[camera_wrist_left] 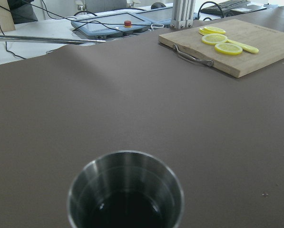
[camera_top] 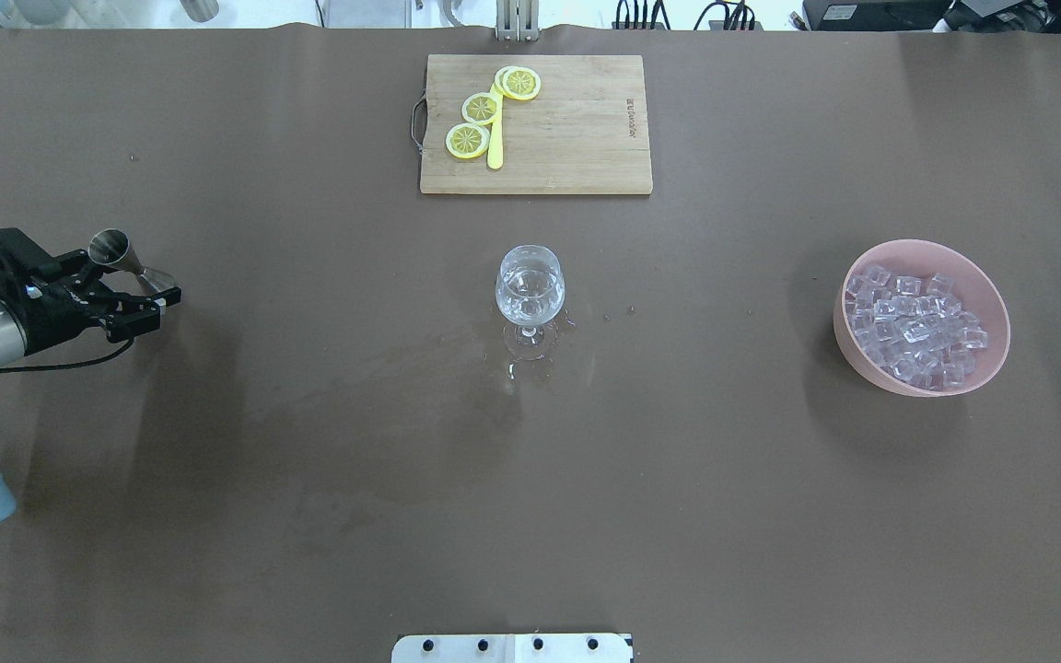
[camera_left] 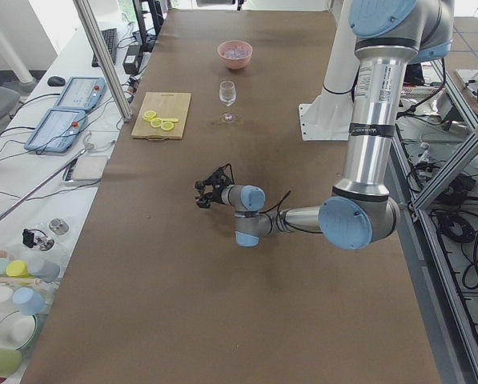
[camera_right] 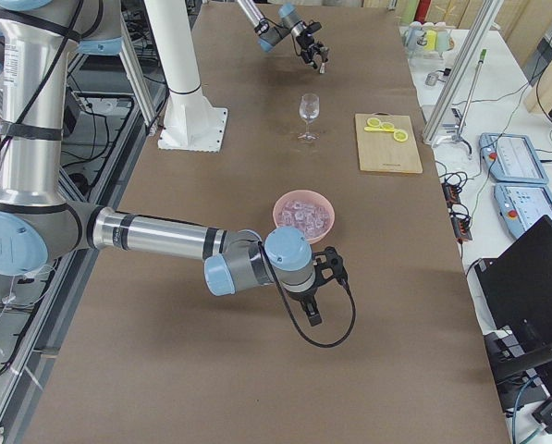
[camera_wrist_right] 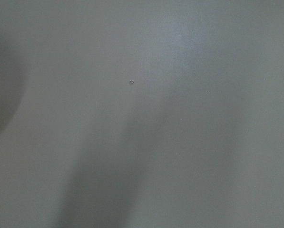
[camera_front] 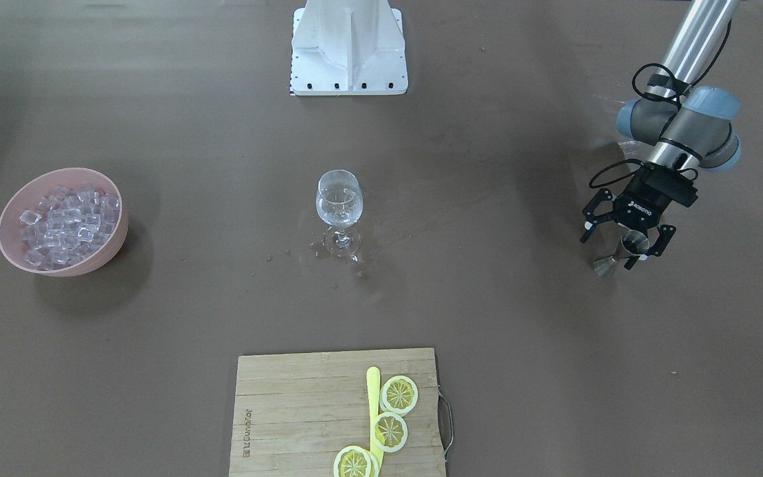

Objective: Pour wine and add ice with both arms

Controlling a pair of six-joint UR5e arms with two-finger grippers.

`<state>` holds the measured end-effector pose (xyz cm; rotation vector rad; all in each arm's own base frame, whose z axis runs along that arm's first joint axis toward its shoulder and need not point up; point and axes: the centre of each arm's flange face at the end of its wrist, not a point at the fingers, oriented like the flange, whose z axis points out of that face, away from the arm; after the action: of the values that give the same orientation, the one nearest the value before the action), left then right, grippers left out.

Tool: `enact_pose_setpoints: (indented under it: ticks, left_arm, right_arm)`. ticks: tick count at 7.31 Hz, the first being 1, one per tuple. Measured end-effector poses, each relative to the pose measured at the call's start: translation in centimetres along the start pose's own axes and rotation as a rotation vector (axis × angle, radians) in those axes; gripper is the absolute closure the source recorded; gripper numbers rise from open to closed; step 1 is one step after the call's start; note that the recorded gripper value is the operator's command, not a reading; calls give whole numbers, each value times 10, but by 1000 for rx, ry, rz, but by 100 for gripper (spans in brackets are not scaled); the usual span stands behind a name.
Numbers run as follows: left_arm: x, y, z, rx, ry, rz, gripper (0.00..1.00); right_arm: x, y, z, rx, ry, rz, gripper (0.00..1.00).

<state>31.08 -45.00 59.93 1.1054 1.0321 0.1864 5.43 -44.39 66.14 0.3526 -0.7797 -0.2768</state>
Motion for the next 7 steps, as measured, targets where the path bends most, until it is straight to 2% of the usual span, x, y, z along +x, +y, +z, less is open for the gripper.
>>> enact_pose_setpoints:
  ticks: [5, 7]
  left_arm:
    - [-9, 1, -5, 2, -19, -6, 12]
    - [-11, -2, -4, 21, -45, -11, 39]
  right_arm:
    - [-1, -1, -1, 2, 0, 1, 0]
    - [-1, -1, -1, 3, 0, -1, 0]
